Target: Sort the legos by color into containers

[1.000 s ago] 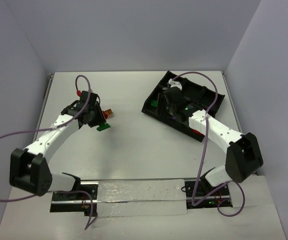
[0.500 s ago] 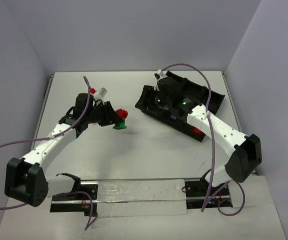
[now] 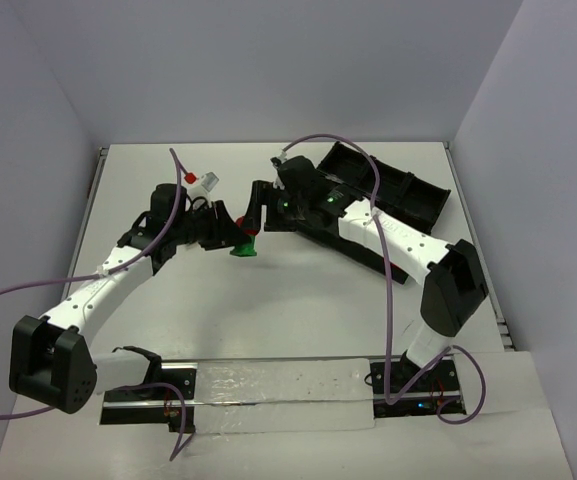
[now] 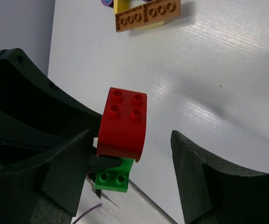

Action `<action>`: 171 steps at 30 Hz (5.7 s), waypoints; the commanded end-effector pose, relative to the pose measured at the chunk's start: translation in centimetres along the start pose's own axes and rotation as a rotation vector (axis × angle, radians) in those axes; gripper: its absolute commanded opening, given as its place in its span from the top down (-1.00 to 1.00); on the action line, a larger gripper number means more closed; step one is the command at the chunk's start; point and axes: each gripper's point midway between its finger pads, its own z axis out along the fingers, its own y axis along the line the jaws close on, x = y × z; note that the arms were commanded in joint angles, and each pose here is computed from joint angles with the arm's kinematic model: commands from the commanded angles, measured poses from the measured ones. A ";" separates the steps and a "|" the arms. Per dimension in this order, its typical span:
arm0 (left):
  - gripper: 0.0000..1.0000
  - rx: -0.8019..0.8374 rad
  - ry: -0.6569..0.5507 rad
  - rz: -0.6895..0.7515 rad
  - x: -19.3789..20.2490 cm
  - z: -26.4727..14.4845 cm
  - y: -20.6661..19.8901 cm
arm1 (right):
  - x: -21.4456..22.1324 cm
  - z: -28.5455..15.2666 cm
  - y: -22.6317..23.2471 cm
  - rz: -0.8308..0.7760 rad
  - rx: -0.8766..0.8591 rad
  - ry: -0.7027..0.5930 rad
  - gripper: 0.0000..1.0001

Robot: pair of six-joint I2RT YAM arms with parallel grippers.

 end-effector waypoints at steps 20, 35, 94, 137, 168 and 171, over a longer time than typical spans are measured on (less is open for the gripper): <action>1.00 0.048 -0.025 0.054 -0.1 -0.6 -1.0 | -7.8 -2.6 -0.9 0.234 -0.206 -0.223 1.00; 1.00 -0.106 -0.097 0.040 -2.0 -1.0 0.9 | -5.1 -18.0 -24.2 0.169 0.793 -0.562 1.00; 1.00 -0.442 -0.192 -0.382 -4.8 -1.7 5.1 | -1.1 0.9 3.9 -0.159 -0.237 -0.157 -0.59; 1.00 -0.504 -0.181 -0.359 -5.9 0.0 6.9 | 3.6 2.4 -2.0 -0.141 -0.105 -0.098 1.00; 1.00 -0.441 -0.140 -0.231 -4.8 -1.1 5.7 | -14.0 -3.0 -19.9 0.044 0.540 -0.487 0.58; 1.00 -0.432 -0.123 -0.228 -4.5 -0.9 5.7 | -14.3 -1.9 -20.6 0.041 0.563 -0.464 -0.12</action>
